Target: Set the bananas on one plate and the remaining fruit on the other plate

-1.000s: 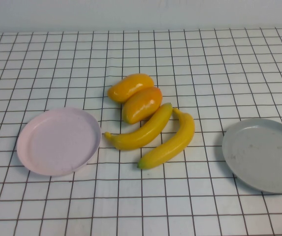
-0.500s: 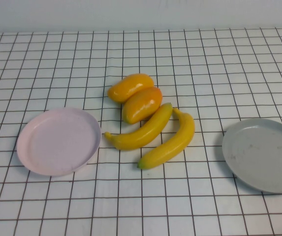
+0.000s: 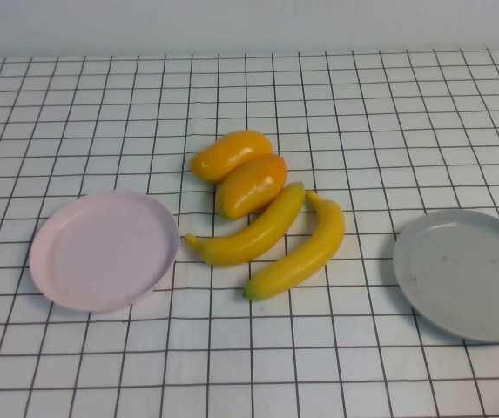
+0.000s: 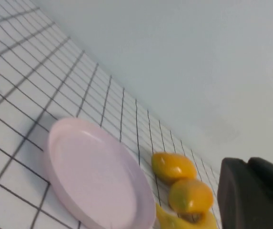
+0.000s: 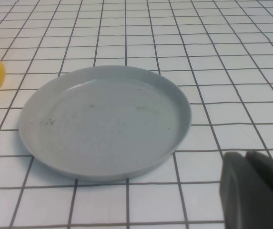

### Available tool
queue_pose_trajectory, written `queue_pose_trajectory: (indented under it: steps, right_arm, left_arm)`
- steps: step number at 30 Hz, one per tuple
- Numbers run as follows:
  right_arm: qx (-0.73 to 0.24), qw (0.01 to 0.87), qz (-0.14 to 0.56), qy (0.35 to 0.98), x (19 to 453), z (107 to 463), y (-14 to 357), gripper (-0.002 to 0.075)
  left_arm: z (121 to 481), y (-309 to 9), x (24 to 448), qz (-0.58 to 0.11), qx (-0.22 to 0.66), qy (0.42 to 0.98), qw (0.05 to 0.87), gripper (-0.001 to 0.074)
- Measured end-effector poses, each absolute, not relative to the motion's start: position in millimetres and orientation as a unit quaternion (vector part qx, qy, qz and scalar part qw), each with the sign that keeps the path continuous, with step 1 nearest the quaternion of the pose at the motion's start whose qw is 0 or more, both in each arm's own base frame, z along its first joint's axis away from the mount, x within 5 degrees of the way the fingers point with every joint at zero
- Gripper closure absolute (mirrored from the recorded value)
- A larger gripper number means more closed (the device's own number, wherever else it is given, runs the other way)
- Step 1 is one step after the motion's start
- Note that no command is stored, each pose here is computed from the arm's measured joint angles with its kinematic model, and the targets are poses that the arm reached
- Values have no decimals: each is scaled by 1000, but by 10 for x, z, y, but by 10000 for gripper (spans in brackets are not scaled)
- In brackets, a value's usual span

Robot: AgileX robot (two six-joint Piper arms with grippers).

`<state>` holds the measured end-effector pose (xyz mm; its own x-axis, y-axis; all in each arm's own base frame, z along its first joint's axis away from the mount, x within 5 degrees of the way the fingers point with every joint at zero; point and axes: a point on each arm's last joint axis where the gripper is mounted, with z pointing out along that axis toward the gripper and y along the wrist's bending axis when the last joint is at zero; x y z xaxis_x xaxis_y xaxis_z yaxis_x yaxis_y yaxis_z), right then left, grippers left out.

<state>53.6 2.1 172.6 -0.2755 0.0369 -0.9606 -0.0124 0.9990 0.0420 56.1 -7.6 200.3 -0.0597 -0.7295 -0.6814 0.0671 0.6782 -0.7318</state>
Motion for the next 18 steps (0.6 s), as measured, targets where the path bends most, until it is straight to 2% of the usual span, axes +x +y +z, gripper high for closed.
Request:
queue_pose_trajectory:
  steps: [4,10,14,18]
  right_arm:
    - [8,602,20,798,536,1726,21,742]
    - [8,602,20,798,536,1726,21,742]
    - [8,602,20,798,536,1726,21,742]
    - [8,602,20,798,536,1726,21,742]
  left_arm:
    - [2236,-191,522,-296,-162,705,623,739]
    - [2784,-300,670,-188,30,793,579,739]
    - [3016,-338,1009,-137,135,841,505,739]
    - [3166,-387,1489,-130,214,868,428,739]
